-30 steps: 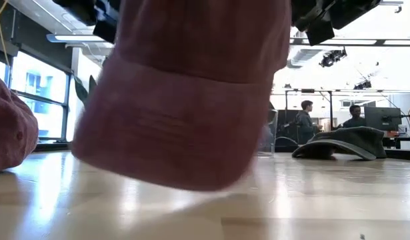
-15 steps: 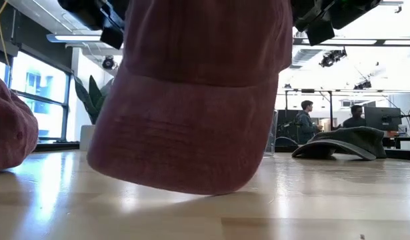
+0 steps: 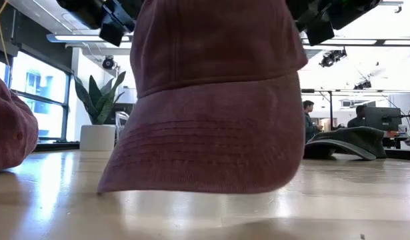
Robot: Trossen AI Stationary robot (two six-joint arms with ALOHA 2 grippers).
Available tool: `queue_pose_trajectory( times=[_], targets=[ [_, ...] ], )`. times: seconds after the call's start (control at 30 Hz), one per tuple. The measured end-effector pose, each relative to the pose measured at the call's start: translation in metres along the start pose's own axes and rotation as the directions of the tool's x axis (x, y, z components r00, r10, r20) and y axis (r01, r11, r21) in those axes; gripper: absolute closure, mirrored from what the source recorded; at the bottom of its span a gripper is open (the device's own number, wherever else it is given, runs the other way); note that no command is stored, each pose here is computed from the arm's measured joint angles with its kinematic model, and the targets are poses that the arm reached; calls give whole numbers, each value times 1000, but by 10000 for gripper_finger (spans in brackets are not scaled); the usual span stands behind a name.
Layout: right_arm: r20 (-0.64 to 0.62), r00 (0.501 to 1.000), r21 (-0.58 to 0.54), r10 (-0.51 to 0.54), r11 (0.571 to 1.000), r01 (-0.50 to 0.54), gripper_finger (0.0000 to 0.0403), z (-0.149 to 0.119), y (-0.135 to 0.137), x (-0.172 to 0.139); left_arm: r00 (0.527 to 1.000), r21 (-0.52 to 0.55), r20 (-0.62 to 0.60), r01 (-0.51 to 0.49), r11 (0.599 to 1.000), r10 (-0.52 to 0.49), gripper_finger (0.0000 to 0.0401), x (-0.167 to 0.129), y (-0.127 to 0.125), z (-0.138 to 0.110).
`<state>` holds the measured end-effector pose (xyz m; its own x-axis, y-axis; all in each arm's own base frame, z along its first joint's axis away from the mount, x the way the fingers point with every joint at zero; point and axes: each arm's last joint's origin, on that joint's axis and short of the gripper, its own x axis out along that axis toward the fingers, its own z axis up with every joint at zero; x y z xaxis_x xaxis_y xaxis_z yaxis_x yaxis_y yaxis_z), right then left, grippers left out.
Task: Pick & Place hat
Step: Put the right red cap into the left transparent bin
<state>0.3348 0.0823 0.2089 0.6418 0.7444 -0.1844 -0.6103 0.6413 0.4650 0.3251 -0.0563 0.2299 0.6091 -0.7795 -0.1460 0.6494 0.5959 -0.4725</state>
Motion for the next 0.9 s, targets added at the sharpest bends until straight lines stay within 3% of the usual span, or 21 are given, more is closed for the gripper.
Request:
queue_pose_trajectory(
  times=[0.17,0.47,0.7,0.9],
  targets=[
    [13,1000,-15,-8,1000,8,390,1,0,0,996,-21,4,-88,996,89,155,2,1,-3],
    [31,998,-17,-51,999,51,393,3,-5,-3,996,-57,28,-80,995,82,163,8,5,4],
    [5,998,18,-65,998,64,381,0,-7,-4,995,-88,-27,-101,991,99,215,18,15,-2],
    [6,998,3,-58,998,58,380,1,-7,-4,996,-42,-30,-85,995,84,282,18,14,-1]
  ],
)
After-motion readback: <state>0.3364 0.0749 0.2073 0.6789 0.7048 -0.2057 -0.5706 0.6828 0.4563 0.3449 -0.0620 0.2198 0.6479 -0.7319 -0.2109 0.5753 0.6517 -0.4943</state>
